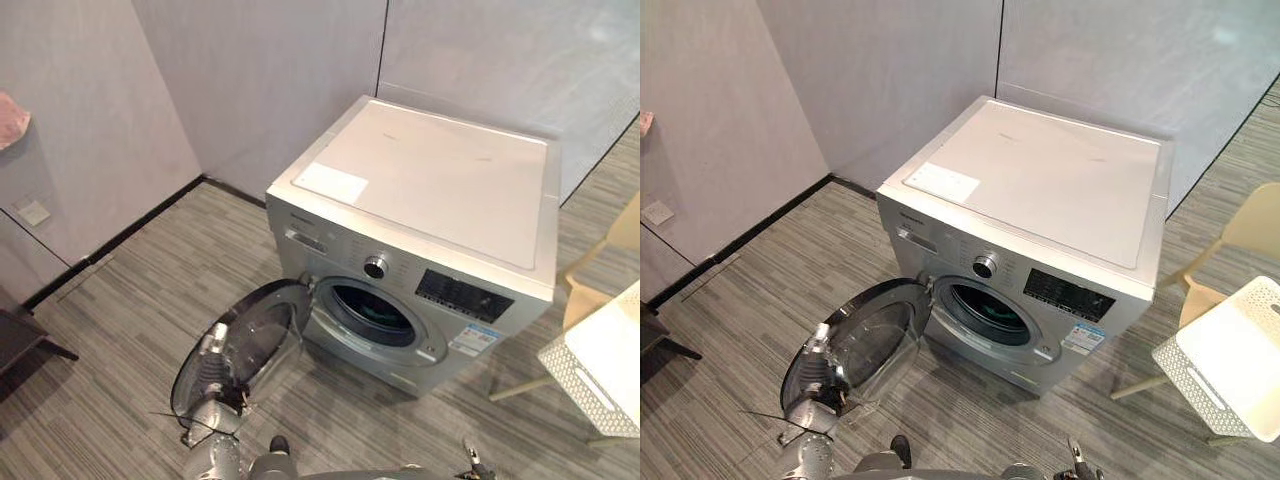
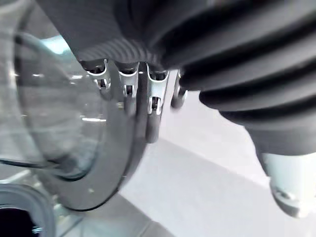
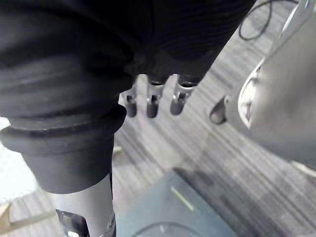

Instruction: Pick up the laundry basket with both hands and put the clothes into the washing machine.

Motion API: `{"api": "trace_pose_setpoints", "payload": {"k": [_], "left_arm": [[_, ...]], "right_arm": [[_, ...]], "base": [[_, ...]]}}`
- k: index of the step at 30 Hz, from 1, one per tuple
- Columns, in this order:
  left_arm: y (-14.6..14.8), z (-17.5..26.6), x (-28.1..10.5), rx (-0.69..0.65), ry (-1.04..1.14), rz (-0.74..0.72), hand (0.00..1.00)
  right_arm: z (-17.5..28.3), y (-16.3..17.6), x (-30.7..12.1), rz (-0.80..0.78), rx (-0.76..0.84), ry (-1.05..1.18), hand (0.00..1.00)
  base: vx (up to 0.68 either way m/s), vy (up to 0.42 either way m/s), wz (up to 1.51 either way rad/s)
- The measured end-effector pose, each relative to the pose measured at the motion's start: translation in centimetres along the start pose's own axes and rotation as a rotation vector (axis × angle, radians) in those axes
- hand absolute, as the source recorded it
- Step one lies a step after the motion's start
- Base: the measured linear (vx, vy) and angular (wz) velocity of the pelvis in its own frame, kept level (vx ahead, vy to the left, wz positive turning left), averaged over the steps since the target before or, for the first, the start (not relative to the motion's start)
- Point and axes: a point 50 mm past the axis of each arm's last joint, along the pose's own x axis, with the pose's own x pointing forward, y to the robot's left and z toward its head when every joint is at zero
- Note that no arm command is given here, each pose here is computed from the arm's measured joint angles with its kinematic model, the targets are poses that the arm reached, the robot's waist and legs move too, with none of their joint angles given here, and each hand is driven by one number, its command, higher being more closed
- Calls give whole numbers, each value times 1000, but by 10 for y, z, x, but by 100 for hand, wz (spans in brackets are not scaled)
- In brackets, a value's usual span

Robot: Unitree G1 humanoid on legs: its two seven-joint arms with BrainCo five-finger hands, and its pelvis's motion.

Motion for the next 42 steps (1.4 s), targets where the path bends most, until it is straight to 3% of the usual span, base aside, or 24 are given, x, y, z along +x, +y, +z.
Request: {"api": "trace_pose_setpoints", "payload": {"k": [6, 15, 22, 26, 35, 37, 42], "left_arm": [[9, 75, -7, -130, -360, 86, 0], [-5, 113, -22, -149, -542, 31, 0], [-23, 101, -9, -156, -486, -13, 0], [-10, 94, -3, -85, -435, 21, 0], [19, 63, 20, 59, -254, 93, 0], [22, 71, 36, 110, -241, 90, 0], [4, 134, 98, 207, -293, 95, 0]], "right_arm": [[8, 29, 2, 89, -56, -28, 0], [14, 38, 4, 115, -126, -38, 0], [9, -11, 7, -47, -87, 11, 0], [-7, -18, 5, -83, -99, 88, 0], [23, -25, 13, -70, -199, 33, 0], [22, -23, 13, -49, -210, 34, 0], [26, 19, 14, 74, -218, -4, 0]], "base": [[-11, -53, 22], [-36, 30, 46], [62, 280, 62], [31, 129, -1], [-64, -43, -22], [-64, -42, -22], [-46, -28, -20]]}}
